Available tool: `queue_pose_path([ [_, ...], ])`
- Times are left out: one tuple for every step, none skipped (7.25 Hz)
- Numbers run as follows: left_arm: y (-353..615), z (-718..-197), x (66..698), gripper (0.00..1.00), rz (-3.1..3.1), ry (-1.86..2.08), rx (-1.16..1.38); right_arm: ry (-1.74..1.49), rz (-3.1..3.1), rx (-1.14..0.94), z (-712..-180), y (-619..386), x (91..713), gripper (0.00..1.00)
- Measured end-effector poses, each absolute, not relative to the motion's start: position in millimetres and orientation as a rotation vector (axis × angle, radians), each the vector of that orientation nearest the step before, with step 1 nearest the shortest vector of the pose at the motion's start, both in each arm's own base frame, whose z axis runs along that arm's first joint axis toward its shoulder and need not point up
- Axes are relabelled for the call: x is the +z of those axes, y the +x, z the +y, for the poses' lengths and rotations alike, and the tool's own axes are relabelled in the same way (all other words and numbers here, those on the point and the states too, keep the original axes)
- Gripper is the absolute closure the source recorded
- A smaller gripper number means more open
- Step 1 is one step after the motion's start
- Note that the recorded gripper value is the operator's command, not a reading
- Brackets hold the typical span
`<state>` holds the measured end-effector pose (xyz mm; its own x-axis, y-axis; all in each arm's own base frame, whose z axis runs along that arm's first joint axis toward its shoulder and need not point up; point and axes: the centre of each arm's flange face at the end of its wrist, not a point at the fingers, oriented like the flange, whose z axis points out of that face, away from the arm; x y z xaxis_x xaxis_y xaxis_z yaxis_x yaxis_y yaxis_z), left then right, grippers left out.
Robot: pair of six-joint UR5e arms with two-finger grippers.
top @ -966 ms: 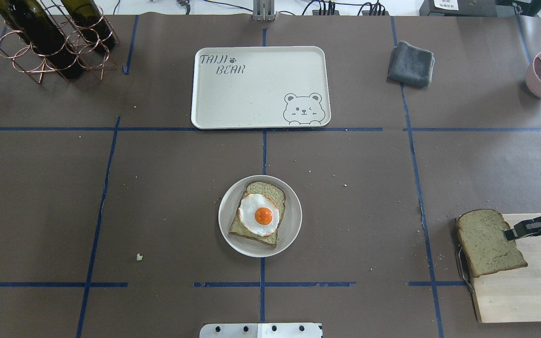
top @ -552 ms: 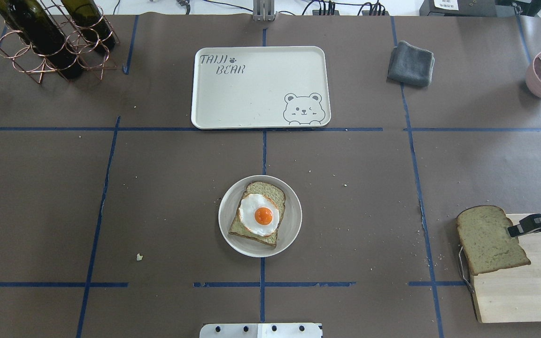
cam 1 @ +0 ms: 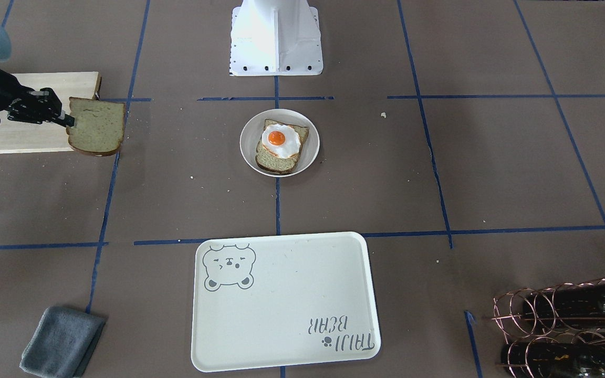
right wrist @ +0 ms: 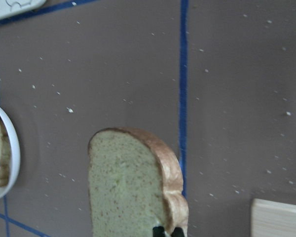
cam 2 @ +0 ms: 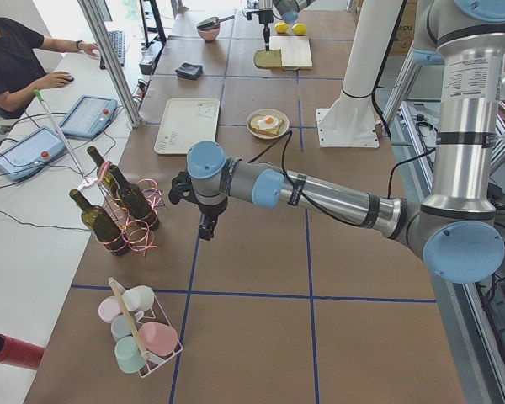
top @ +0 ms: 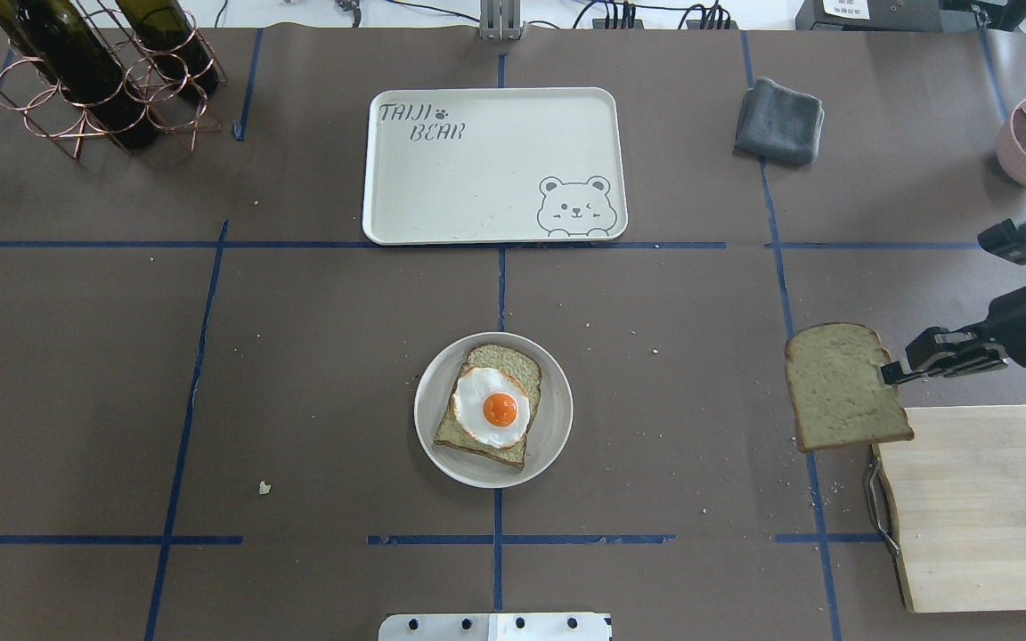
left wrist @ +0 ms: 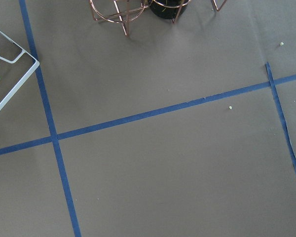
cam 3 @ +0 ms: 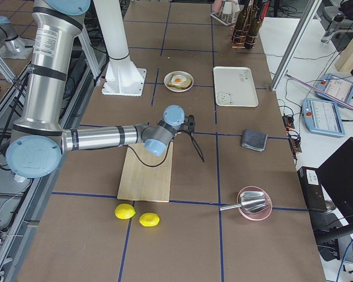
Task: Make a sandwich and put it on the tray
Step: 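Lift the bread slice with the right gripper and carry it over the plate, then lower the bread slice onto the egg toast and open the right gripper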
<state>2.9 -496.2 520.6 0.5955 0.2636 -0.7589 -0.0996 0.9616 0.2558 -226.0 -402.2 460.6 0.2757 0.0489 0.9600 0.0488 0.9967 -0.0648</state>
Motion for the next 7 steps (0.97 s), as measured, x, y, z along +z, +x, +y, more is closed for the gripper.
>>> queue_pose_path([
  [2.8,-496.0,519.8,0.0,0.91,0.196,0.213,-0.125,-1.334,0.044,-418.4,-258.0,416.0,1.0],
  [2.9,-495.9,518.9,0.0,0.911,0.198,0.214,-0.15,-1.36,0.071,-423.6,-291.1,382.1,1.0],
  [2.9,-495.8,518.0,0.0,0.911,0.199,0.215,-0.169,-1.377,0.11,-421.9,-325.3,354.5,1.0],
  [2.9,-495.7,517.2,0.0,0.911,0.201,0.215,-0.182,-1.396,0.163,-417.3,-359.8,327.8,1.0],
  [2.8,-495.7,516.3,0.0,0.911,0.202,0.216,-0.187,-1.417,0.22,-409.4,-393.8,303.8,1.0],
  [2.9,-495.7,515.0,0.0,0.911,0.205,0.218,-0.181,-1.436,0.273,-399.0,-425.3,285.6,1.0],
  [2.9,-495.6,514.1,0.0,0.911,0.207,0.218,-0.177,-1.446,0.318,-385.8,-454.7,276.5,1.0],
])
